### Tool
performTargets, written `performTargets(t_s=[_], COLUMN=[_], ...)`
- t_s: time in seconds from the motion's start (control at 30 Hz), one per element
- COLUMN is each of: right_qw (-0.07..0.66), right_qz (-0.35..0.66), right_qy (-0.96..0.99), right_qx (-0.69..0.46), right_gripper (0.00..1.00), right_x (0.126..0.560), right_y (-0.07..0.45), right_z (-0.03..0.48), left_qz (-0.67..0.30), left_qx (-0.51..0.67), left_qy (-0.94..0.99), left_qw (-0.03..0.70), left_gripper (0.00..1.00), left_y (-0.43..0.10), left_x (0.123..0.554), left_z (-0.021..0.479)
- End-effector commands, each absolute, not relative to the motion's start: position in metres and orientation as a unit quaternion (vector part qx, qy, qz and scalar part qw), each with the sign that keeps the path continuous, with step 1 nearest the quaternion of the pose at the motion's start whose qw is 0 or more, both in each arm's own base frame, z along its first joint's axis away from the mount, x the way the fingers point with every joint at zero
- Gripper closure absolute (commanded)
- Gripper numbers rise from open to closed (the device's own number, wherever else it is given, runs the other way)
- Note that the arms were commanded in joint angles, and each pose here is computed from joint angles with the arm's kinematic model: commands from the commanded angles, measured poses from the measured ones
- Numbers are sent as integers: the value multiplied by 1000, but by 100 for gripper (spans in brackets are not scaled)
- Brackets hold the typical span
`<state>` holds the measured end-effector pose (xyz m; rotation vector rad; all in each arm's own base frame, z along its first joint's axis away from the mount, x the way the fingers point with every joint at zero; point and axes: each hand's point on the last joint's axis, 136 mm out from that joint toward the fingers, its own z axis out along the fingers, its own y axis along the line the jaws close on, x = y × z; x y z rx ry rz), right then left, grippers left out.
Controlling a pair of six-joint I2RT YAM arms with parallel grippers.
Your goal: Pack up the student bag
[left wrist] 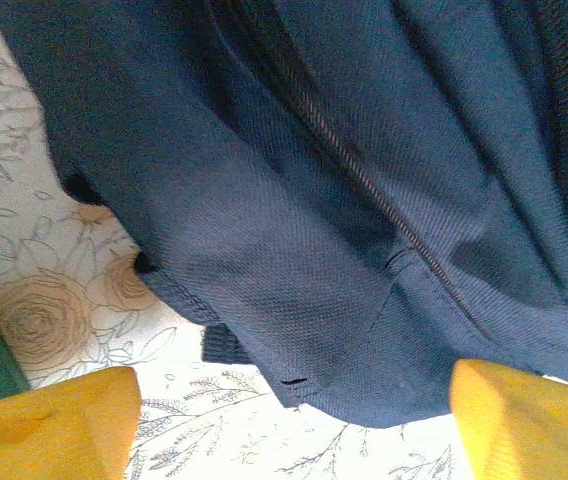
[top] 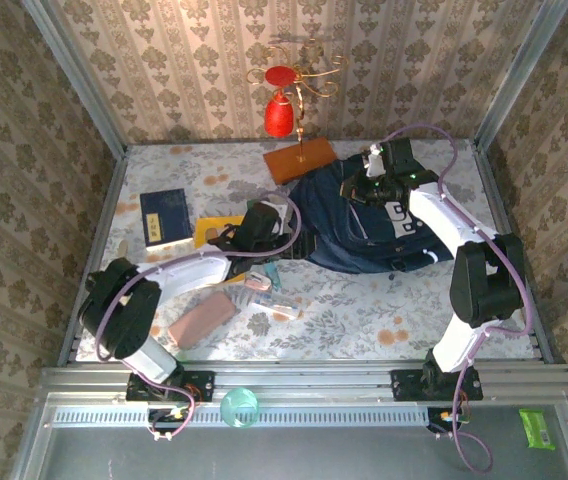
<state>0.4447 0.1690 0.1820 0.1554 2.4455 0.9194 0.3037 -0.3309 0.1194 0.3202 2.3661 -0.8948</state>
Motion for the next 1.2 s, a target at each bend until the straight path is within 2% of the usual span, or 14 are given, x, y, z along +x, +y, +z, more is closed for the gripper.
performTargets(t_s=[0.0,0.1,0.2,0.27,0.4,0.5,0.53,0.6,0.63,0.7,0.8,0.93,1.07,1.17], right_qw=[307,313,319,313,304,300,298,303,306,318,346,401,458,488], right_qz=[411,426,451,483,496,475,459,392,356,277,214,232,205,198], right_qy=[858,848,833,817,812,826,836,868,883,907,913,883,849,819], right_qx=[31,37,37,43,52,44,38,20,12,-4,-24,-79,-165,-227], right_gripper=[100,100,100,100,100,98,95,82,75,59,40,31,24,15], right_x=[452,452,453,453,455,455,454,451,449,441,421,385,351,336], right_y=[186,185,189,196,199,196,193,178,169,146,125,141,156,169], right_z=[244,254,264,269,264,253,247,233,227,216,216,231,243,245], left_qz=[-365,-373,-399,-421,-435,-432,-432,-444,-452,-472,-494,-499,-508,-522], left_qx=[113,100,88,86,84,83,80,68,59,43,11,-20,-39,-39], left_qy=[881,880,872,862,850,850,849,843,838,827,814,810,811,809], left_qw=[280,276,270,269,284,291,293,298,300,303,305,308,287,268], left_gripper=[22,21,16,22,46,70,77,96,100,100,100,100,100,100], left_y=[-345,-349,-360,-371,-375,-364,-357,-343,-336,-324,-307,-285,-272,-257], left_x=[310,316,320,325,334,338,339,339,339,336,332,332,338,346], left_z=[123,120,122,129,142,150,154,166,173,190,214,239,247,253])
